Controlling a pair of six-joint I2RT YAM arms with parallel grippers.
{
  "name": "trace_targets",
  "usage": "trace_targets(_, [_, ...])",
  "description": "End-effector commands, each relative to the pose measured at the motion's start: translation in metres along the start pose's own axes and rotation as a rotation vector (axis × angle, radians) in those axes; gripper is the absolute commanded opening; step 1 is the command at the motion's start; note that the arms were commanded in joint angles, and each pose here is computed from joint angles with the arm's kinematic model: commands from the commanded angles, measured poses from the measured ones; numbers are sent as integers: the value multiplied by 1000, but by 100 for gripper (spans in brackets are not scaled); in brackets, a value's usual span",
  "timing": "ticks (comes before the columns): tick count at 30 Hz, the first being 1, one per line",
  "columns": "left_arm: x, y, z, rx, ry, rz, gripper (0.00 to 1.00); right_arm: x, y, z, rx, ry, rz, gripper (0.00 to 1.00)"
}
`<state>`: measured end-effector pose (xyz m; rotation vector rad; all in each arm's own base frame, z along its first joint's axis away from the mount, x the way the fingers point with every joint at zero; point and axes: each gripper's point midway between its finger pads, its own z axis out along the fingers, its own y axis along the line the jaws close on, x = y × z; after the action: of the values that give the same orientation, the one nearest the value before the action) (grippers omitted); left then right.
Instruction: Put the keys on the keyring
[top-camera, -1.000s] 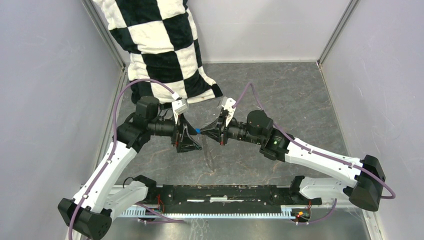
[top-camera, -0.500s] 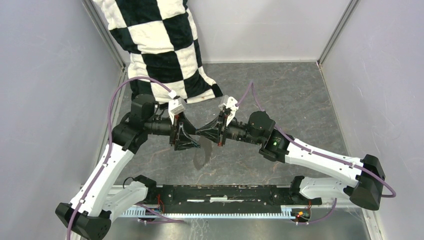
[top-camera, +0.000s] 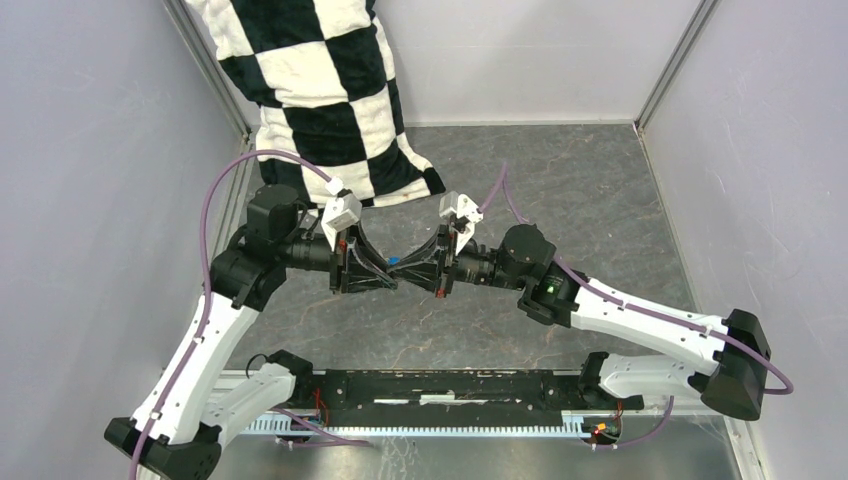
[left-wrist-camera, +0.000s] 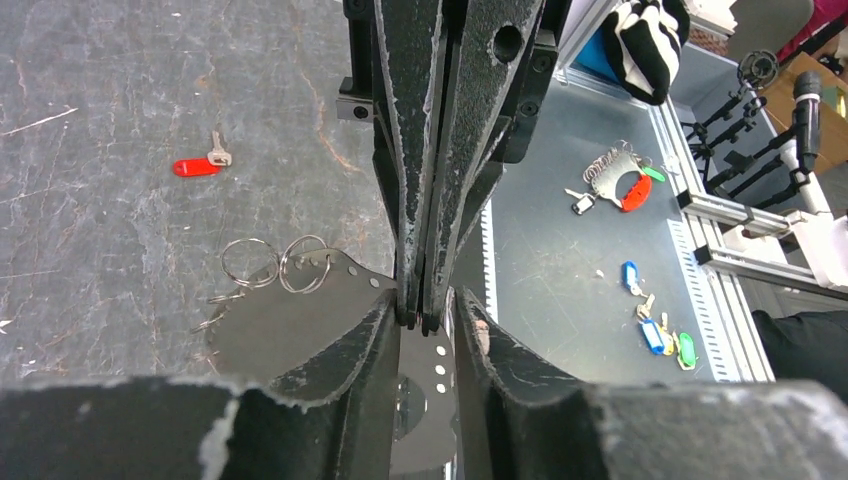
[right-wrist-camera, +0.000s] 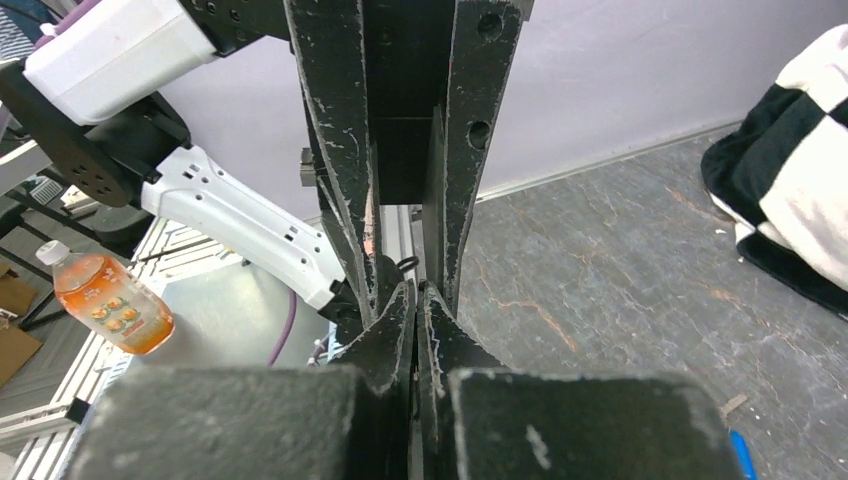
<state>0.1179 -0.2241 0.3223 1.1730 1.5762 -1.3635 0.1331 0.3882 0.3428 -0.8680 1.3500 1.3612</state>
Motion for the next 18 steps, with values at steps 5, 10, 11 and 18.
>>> trace_targets(5, [-14, -22, -5, 49, -24, 13, 32, -48, 26, -5, -80, -139, -20, 1])
trace_targets(10, [-22, -31, -7, 66, -33, 3, 54, -48, 29, -9, -91, -141, -21, 0])
trace_targets(11, [-24, -33, -8, 72, -37, 10, 61, -48, 30, -9, -91, -141, -21, 0])
trace_targets(18, [-24, -45, -13, 78, -29, 30, 80, -49, 36, -14, -116, -141, -23, 0])
